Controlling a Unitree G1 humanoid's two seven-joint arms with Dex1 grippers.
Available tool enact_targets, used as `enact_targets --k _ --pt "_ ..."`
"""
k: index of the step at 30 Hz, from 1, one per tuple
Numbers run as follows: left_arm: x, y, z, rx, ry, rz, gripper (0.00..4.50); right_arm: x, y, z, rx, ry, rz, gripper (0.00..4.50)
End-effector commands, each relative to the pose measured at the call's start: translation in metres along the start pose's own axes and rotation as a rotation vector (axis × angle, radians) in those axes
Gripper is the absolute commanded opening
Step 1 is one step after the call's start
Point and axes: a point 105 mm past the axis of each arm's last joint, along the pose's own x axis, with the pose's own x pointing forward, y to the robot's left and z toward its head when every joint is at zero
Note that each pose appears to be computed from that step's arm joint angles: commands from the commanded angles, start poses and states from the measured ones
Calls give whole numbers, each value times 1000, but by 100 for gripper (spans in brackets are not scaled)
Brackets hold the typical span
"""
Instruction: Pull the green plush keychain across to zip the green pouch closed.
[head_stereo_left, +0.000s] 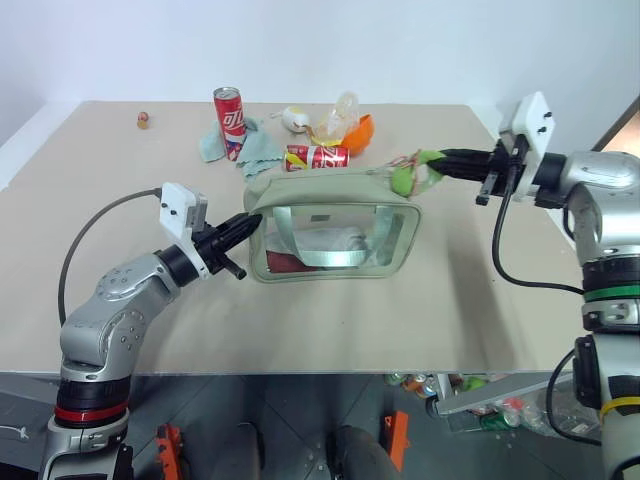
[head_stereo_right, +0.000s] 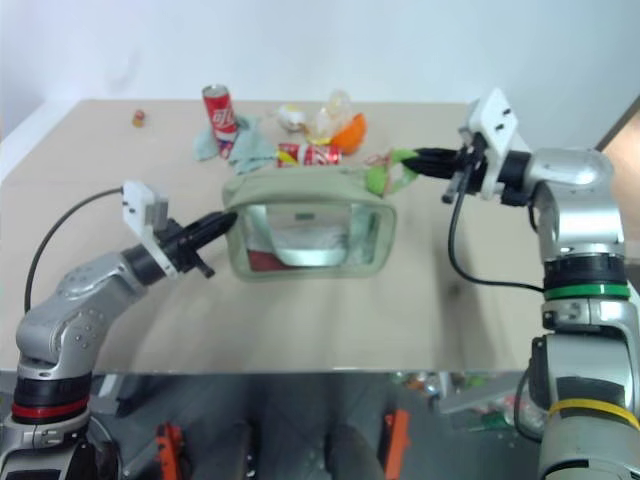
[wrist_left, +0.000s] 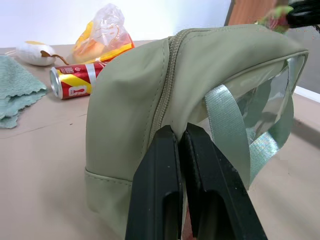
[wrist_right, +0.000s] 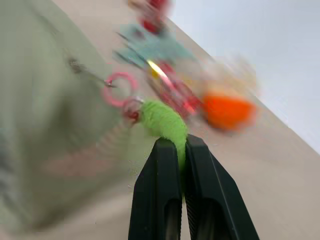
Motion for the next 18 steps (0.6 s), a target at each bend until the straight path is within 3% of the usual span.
enact_targets --k 1,5,12,18 --pt "-3 2 9 36 -37 35 0 -25 -28 -8 -16 33 -173 2" --pt "-4 10 13 71 -55 99 0 -13 -6 -46 46 103 -202 2" --pt "-2 13 18 91 -78 136 0 36 78 -86 165 125 -114 2" --pt "0 9 18 82 -82 135 0 56 97 -102 184 118 -115 2"
